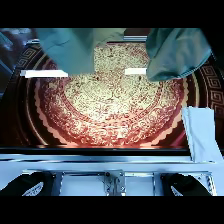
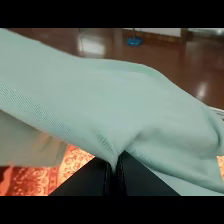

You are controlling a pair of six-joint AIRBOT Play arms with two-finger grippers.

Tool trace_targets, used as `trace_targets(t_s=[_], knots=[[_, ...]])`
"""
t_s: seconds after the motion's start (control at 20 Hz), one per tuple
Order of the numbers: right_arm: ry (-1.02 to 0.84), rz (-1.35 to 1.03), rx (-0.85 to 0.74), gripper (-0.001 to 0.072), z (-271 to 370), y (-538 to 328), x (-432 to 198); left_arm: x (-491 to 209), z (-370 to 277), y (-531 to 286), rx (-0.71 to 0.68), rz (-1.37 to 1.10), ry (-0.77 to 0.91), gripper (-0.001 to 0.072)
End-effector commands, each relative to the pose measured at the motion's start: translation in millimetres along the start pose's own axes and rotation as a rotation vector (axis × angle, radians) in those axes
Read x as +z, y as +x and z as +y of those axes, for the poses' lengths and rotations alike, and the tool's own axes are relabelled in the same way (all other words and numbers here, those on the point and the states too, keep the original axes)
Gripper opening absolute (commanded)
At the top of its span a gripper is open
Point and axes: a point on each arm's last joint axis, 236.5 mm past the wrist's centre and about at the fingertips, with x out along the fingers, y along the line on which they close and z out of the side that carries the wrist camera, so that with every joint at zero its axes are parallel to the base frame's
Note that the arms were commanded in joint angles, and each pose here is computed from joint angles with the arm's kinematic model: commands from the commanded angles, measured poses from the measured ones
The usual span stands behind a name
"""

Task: Fold the shirts.

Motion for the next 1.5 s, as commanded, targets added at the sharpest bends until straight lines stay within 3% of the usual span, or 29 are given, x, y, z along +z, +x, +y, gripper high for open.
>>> trace_targets(t_s=[0.0,0.3,0.45,0.7,1.1,1.15,1.2,1.25,1.45], knots=[[0.012,0.159,0.002,0.0064,3.1,-23.0,-27.3,-2.9,-11.9,-35.8,0.105,0.082,0.057,0.0038],[0.086,0.913,0.022,0.0065,4.8,-7.8,-196.1,-163.1,65.0,-64.5,0.318,0.66,-0.098,0.0039],[0.137,1.137,0.045,0.0065,6.8,28.5,-278.4,-247.9,98.7,-78.4,0.377,0.864,-0.218,0.0039],[0.179,1.282,0.024,0.0065,-4.0,98.8,-405.8,-379.0,174.9,-140.4,0.622,1.145,-0.25,0.0039],[0.209,1.159,-0.029,0.0066,-22.3,200.4,-481.3,-514.2,234.7,-138.0,0.702,1.235,-0.403,0.004],[0.216,1.161,-0.035,0.01,-22.7,201.9,-484.7,-528.3,235.0,-139.6,0.699,1.263,-0.436,0.0039],[0.21,1.164,-0.036,0.0346,-23.9,201.3,-485.2,-539.2,234.1,-140.9,0.695,1.286,-0.465,0.0039],[0.212,1.193,-0.031,0.0684,-25.1,193.7,-482.2,-544.7,233.3,-141.2,0.692,1.295,-0.482,0.0039],[0.13,1.45,-0.026,0.0685,-73.9,104.0,-455.8,-538.0,234.8,-135.7,0.687,1.276,-0.473,0.0039]])
